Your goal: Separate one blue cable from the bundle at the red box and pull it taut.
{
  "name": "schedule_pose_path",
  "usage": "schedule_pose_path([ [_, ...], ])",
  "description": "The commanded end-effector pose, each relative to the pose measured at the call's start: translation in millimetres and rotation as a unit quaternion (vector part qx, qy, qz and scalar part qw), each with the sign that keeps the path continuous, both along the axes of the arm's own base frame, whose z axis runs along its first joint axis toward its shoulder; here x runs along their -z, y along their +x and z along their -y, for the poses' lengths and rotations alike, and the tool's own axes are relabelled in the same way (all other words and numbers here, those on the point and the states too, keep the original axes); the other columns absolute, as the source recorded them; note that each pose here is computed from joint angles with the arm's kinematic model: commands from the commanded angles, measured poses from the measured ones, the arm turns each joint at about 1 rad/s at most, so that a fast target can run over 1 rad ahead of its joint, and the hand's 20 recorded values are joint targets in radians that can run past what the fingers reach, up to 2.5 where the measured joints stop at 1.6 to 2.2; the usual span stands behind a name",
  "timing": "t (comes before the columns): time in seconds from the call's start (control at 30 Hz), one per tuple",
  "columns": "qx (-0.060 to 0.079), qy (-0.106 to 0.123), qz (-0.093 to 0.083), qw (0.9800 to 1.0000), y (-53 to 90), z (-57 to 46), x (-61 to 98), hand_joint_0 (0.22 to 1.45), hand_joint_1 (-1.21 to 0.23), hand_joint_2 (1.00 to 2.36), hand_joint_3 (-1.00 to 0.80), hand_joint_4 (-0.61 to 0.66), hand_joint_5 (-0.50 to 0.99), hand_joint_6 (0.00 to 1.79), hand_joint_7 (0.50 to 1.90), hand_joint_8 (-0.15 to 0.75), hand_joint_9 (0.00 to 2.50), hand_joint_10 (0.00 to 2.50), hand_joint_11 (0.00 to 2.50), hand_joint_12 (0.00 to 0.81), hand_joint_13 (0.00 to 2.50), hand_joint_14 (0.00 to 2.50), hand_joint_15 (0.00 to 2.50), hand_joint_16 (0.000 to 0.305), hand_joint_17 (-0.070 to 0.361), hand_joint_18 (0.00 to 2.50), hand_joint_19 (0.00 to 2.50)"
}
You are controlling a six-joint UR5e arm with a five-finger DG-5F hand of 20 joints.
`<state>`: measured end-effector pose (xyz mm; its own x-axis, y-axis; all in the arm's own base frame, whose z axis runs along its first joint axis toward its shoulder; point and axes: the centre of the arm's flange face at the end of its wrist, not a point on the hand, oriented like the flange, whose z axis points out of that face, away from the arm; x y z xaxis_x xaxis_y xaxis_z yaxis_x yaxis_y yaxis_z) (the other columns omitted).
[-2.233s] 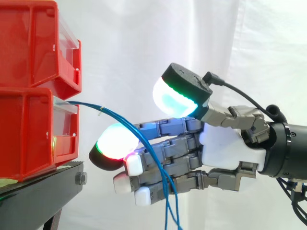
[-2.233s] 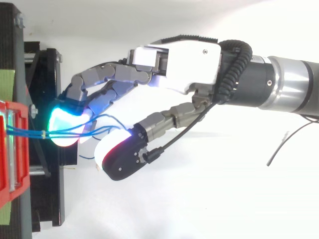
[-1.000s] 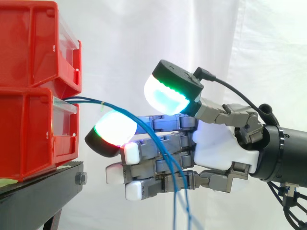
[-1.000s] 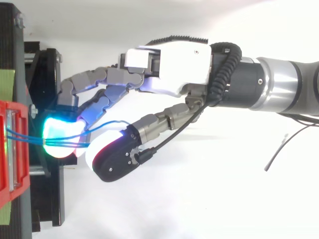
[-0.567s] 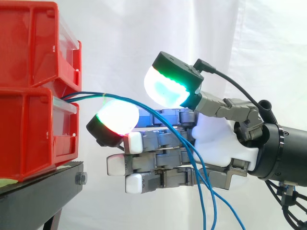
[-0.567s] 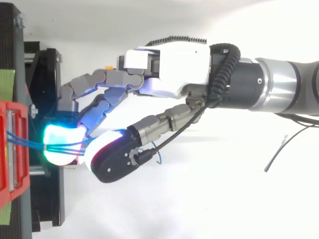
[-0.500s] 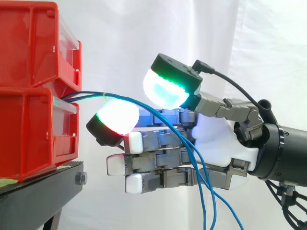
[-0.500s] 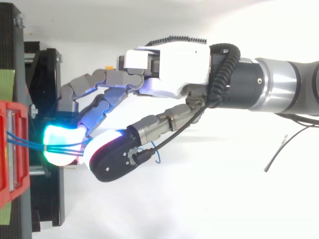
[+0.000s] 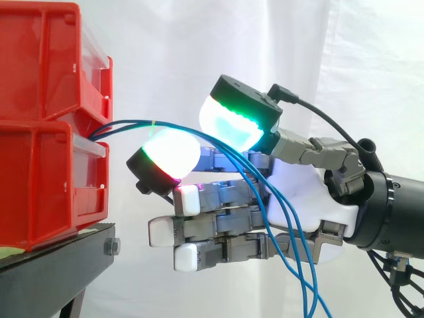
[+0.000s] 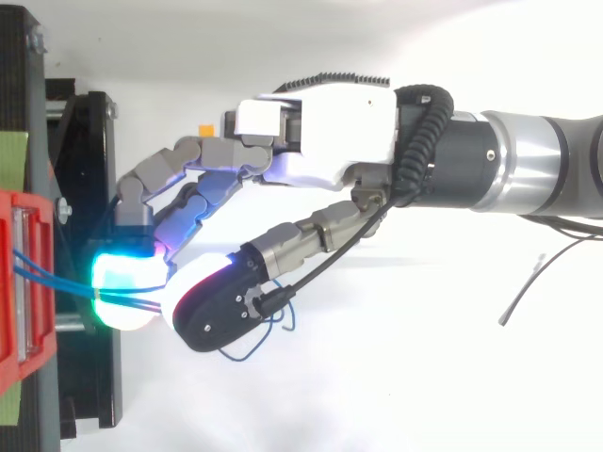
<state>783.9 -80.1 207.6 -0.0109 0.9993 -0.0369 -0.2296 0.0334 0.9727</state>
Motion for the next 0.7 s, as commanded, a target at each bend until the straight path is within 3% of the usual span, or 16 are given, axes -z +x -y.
schedule_pose_path([
  [0.0, 0.000, 0.000, -0.001, 1.0000, 0.0, -0.1, -0.1, 0.57, -0.59, 1.01, -0.36, 0.13, -0.21, 0.83, 0.95, 0.305, 0.77, 0.02, 0.80, 0.340, 0.70, 0.02, 0.50, 0.046, 0.103, 0.58, 0.58],
  [0.3, -0.002, -0.001, -0.001, 1.0000, -0.2, 0.7, 0.1, 0.53, -0.55, 1.00, -0.48, 0.15, -0.21, 0.84, 0.94, 0.316, 0.79, 0.01, 0.84, 0.354, 0.70, 0.02, 0.51, 0.048, 0.108, 0.60, 0.58],
  [0.57, -0.002, -0.003, -0.011, 0.9999, -2.0, 1.7, 2.8, 0.53, -0.66, 1.00, -0.50, 0.16, -0.19, 0.86, 0.97, 0.321, 0.81, 0.02, 0.89, 0.356, 0.72, 0.02, 0.51, 0.048, 0.108, 0.62, 0.57],
  [0.67, -0.004, -0.003, -0.018, 0.9998, -3.3, 2.5, 4.6, 0.58, -0.69, 1.01, -0.33, 0.14, -0.19, 0.88, 1.03, 0.311, 0.83, 0.02, 0.89, 0.348, 0.74, 0.02, 0.52, 0.046, 0.102, 0.64, 0.58],
])
